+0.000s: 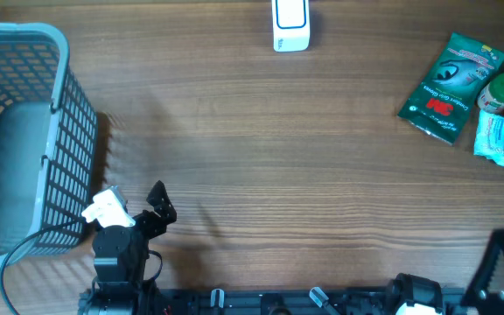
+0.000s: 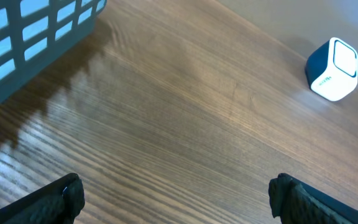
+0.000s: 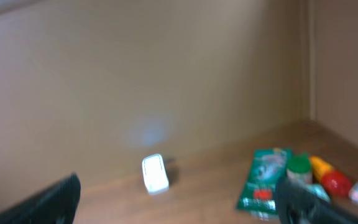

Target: Scan the item barcode

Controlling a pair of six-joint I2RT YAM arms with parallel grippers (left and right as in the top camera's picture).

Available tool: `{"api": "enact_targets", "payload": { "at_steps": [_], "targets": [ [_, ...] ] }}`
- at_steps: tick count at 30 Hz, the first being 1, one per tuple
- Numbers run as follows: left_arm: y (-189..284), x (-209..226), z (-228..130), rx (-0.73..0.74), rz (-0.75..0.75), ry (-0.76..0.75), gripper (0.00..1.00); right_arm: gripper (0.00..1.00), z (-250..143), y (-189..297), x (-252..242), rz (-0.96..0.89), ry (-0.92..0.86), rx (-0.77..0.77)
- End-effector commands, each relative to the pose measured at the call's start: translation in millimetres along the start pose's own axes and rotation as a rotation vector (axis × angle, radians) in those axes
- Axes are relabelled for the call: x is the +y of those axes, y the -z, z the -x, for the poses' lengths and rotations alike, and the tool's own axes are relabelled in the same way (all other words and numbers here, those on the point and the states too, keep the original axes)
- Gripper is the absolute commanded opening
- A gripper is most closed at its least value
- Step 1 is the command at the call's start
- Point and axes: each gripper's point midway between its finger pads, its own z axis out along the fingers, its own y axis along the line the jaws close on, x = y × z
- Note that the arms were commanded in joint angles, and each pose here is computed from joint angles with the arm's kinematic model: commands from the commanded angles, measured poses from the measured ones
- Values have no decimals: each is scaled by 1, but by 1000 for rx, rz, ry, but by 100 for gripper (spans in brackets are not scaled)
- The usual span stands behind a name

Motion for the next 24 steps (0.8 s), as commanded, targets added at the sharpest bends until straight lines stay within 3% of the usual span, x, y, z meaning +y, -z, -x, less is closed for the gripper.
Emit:
{"api": "enact_targets", "payload": {
  "at_steps": [1,8,14,24],
  "targets": [
    [0,0,0,0,-4,8,100,100,-51,-35,-14,90,-60,-31],
    [0,0,0,0,-4,8,100,100,-124,-116,-32,204,-166,-165],
    [0,0,0,0,-4,8,100,100,-178,-148,-53,209,-154,-237],
    [0,0,0,0,-4,8,100,100,-262,-183,-108,14,-174,-130]
  ]
}}
